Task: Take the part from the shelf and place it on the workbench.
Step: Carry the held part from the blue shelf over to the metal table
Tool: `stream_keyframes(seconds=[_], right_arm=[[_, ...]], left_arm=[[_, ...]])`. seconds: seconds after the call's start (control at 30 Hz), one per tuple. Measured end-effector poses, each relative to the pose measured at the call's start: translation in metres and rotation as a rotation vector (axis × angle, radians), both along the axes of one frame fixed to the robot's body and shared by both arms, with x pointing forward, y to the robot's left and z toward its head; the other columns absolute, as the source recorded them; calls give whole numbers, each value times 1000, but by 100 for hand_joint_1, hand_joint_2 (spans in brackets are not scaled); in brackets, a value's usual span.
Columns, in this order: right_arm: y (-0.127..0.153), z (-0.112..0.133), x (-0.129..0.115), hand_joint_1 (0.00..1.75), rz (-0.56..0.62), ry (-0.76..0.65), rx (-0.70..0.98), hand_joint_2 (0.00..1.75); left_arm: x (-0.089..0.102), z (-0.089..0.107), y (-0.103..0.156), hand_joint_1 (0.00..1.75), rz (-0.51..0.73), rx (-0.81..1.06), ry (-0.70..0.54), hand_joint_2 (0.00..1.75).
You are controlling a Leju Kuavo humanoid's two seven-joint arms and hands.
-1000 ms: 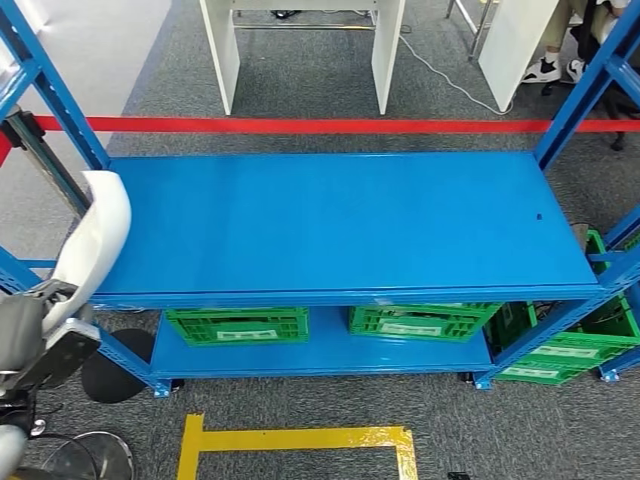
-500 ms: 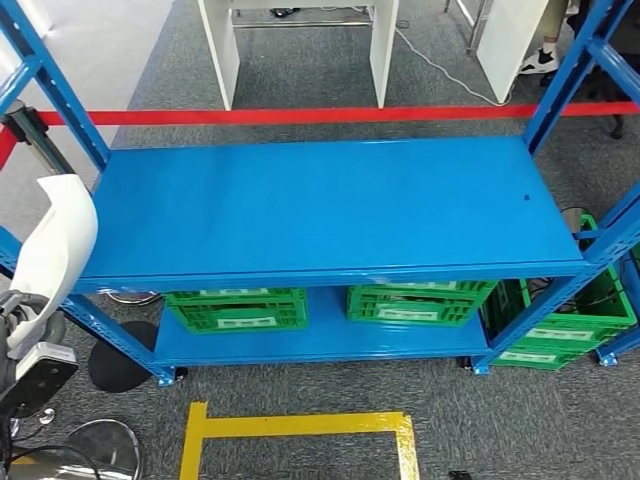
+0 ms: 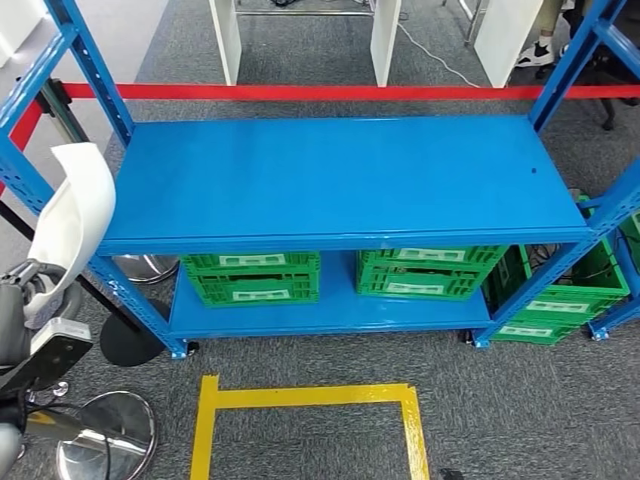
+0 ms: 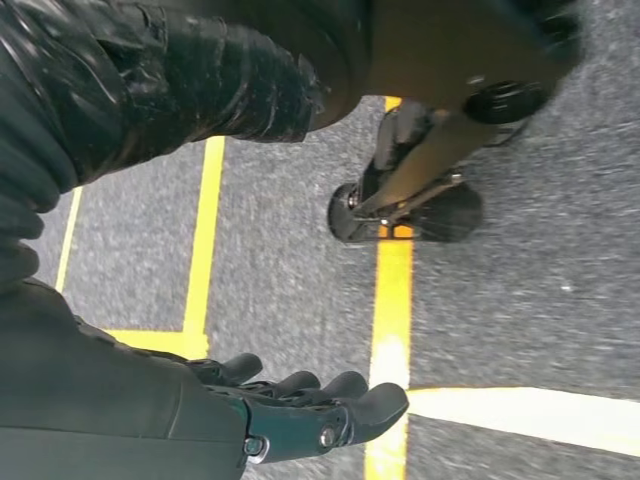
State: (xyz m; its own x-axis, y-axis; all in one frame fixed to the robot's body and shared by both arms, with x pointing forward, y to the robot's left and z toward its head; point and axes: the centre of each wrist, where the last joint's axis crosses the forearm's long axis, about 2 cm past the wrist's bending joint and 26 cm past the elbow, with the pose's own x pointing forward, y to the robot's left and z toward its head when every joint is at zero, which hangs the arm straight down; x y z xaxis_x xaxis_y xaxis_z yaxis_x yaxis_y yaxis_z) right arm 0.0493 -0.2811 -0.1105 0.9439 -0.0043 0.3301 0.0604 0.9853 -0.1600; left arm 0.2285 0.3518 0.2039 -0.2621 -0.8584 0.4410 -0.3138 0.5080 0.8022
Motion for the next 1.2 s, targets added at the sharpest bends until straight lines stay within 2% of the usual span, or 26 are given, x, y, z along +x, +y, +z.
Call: stream_keyframes(seconds=[0.13, 0.3, 0.43, 0.8, 1.2], right_arm=[[1, 0, 2, 0, -2, -14, 26, 175], [7, 0, 1, 0, 2, -14, 51, 175], [8, 0, 0, 0, 19, -29, 92, 0], [8, -1, -7, 0, 62, -47, 184, 0], [9, -1, -4, 0, 101, -69, 207, 0]], left_arm=[[12, 8, -4, 175, -25, -10, -23, 175], [17, 10, -5, 175, -39, -4, -28, 175], [19, 7, -5, 175, -47, -21, -16, 175], [27, 3, -5, 175, -69, -52, -13, 175], [22, -1, 3, 175, -57, -42, -43, 175]])
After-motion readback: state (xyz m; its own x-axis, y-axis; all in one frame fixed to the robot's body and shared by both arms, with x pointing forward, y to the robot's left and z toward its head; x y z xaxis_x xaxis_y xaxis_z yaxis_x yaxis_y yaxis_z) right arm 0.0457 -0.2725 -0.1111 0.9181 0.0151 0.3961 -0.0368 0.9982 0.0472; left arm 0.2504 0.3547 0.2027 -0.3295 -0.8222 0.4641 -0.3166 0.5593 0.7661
